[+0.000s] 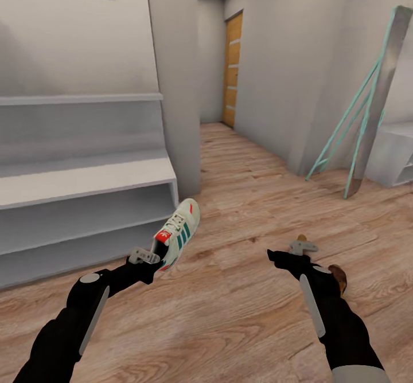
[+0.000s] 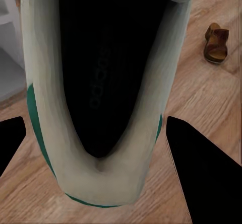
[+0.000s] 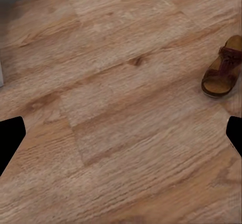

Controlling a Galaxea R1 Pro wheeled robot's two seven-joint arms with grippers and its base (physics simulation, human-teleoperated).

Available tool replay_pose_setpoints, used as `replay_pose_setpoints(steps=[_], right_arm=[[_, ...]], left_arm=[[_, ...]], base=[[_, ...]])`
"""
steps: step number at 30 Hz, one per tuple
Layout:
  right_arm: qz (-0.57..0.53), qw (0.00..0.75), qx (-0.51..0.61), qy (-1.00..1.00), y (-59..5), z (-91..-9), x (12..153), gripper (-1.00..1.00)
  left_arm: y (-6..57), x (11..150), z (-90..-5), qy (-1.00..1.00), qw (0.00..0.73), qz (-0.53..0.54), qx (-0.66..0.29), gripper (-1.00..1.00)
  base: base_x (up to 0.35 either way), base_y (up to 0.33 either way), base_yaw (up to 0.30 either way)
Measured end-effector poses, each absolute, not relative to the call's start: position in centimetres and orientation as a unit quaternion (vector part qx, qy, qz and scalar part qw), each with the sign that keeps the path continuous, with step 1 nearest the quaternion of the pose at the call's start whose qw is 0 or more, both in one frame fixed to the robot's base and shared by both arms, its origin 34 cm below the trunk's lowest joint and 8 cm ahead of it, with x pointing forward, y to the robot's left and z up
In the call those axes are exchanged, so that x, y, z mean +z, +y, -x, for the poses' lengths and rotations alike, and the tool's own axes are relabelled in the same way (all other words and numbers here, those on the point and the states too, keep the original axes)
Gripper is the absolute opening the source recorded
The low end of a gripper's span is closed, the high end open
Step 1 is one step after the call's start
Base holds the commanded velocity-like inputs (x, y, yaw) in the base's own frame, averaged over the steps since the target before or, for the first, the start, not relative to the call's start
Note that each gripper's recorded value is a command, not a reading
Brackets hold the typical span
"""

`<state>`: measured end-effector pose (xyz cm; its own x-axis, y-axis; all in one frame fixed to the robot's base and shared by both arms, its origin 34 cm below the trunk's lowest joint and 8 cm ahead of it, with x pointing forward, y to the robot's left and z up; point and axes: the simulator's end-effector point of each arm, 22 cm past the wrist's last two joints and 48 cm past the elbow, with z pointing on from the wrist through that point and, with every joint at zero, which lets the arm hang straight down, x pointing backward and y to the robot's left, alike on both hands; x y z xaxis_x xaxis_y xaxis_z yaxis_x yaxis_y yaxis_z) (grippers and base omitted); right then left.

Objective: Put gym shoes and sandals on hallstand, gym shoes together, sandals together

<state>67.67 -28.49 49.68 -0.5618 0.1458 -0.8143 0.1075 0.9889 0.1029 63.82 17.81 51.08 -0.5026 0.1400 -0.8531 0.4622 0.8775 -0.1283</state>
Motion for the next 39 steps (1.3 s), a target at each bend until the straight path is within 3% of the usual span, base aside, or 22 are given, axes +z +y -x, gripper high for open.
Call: replay_pose_setpoints(steps=[11, 25, 39], right_arm=[[-0.072, 0.468, 0.021, 0.881, -28.5, -67.7, 50.4, 1.00], [-0.072, 0.474, 0.022, 0.877, -28.5, -67.7, 51.2, 1.00], [-0.072, 0.477, 0.021, 0.876, -28.6, -67.7, 51.4, 1.00]], left_arm=[[17.8, 51.7, -63.8, 0.847, 0.471, -0.179, -0.172, -1.00], [17.7, 52.4, -63.7, 0.843, 0.477, -0.181, -0.170, -1.00], [17.7, 52.6, -63.7, 0.842, 0.478, -0.182, -0.170, -1.00]], base=[[0.316, -0.010, -0.247], [0.309, -0.168, -0.246], [0.337, -0.051, -0.042]])
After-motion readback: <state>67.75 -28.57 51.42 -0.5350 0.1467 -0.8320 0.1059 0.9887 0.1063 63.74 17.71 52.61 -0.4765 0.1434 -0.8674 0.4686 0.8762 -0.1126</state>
